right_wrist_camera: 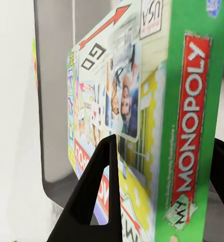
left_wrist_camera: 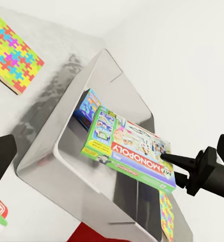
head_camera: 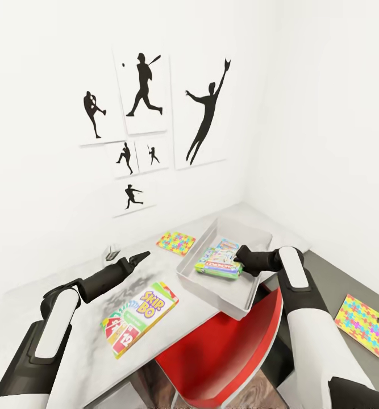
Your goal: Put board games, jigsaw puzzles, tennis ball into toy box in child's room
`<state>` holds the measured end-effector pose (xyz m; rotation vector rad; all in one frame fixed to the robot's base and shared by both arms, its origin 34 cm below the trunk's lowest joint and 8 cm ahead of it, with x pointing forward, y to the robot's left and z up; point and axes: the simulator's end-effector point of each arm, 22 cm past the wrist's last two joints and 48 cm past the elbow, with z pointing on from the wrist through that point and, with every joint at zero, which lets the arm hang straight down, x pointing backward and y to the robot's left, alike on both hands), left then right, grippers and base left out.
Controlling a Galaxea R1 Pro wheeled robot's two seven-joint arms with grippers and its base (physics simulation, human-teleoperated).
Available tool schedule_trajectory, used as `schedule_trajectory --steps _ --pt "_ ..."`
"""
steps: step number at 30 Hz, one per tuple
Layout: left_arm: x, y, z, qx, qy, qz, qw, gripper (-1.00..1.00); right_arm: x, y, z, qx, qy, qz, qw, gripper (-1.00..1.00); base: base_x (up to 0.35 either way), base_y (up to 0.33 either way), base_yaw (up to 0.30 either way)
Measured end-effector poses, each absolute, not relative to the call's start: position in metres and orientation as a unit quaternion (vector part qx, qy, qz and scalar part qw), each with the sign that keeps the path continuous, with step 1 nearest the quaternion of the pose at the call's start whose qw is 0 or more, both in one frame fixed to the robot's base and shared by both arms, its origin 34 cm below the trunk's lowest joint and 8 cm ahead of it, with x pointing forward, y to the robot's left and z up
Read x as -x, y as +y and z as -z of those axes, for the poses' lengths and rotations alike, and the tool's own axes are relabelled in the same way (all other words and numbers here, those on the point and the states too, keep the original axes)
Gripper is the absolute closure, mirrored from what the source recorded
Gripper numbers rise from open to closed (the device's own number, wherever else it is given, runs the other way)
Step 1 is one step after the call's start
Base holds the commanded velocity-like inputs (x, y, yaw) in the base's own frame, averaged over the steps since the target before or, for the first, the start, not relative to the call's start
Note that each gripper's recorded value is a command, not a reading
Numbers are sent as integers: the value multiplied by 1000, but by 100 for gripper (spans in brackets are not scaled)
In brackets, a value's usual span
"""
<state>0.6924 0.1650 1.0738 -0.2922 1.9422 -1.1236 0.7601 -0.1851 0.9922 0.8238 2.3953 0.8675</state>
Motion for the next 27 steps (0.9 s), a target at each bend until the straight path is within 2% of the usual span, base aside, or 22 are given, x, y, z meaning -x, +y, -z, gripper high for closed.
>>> schedule_trajectory --steps 27 --pt "-695 165 -1049 126 786 446 409 -100 -759 -183 -965 -304 876 -309 211 100 0 0 4"
